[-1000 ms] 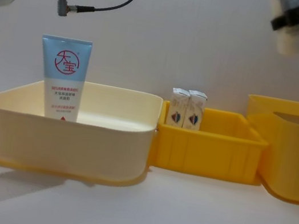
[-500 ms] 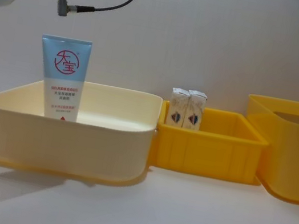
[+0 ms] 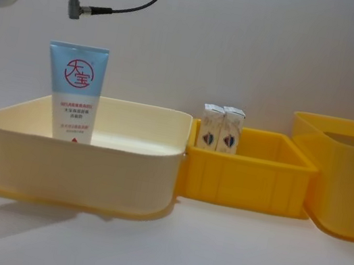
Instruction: Bimanual collaborative sorting of washing and personal care products
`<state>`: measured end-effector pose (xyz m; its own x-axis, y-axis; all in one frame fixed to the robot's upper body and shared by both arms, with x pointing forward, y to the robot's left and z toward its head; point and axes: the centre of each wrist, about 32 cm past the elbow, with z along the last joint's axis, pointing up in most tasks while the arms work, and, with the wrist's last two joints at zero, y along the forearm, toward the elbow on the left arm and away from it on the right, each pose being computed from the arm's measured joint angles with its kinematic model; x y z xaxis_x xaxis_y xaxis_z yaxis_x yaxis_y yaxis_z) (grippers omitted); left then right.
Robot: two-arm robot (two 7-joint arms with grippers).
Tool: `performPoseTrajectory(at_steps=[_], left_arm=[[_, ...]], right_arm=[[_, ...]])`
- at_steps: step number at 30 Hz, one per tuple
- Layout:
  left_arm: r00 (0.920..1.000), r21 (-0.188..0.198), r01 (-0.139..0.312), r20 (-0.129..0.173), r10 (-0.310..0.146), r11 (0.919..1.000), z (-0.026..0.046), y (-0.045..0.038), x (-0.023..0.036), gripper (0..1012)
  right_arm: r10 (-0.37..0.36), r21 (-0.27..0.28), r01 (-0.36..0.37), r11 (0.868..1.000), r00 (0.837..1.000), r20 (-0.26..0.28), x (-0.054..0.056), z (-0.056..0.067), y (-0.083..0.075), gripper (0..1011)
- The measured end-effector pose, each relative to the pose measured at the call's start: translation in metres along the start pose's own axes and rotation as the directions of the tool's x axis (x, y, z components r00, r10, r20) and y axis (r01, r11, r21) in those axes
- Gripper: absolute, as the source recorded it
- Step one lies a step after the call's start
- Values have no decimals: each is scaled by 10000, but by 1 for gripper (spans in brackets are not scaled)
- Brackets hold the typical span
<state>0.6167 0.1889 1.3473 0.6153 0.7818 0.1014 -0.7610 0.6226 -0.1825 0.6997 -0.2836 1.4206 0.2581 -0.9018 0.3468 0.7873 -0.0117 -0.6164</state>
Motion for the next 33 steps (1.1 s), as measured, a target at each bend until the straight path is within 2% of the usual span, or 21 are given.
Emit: performPoseTrajectory(at_steps=[2,3,7,8,9,16,22,33], left_arm=[[10000,-1,2,-3,-2,10000,0,-1,-1,1003],[10000,0,1,-1,-1,10000,0,0,0,1004],[10000,1,-1,1,1,10000,0,1,1,1003],[10000,2,-2,2,2,10000,0,1,1,1004],[10000,2,-1,2,1,10000,0,1,1,1003],[10000,-1,1,-1,-1,10000,0,0,0,1003],[10000,0,1,-1,-1,10000,0,0,0,1003],[10000,1,0,1,0,10000,0,0,0,1003]], right_arm=[[106,-200,-107,9997,9999,-43,17,1,17,866],[151,-290,-152,9995,9999,-50,25,11,20,913],[496,-942,-512,9942,9986,-197,75,16,84,998],[496,-942,-512,9942,9986,-197,75,16,84,1001],[659,-1296,-692,9892,9974,-291,101,20,123,1001],[1136,-2129,-1237,9692,9918,-588,170,42,237,1001],[1332,-2558,-1486,9552,9881,-765,212,44,272,1001],[1501,-2907,-1714,9413,9842,-944,251,37,284,1001]])
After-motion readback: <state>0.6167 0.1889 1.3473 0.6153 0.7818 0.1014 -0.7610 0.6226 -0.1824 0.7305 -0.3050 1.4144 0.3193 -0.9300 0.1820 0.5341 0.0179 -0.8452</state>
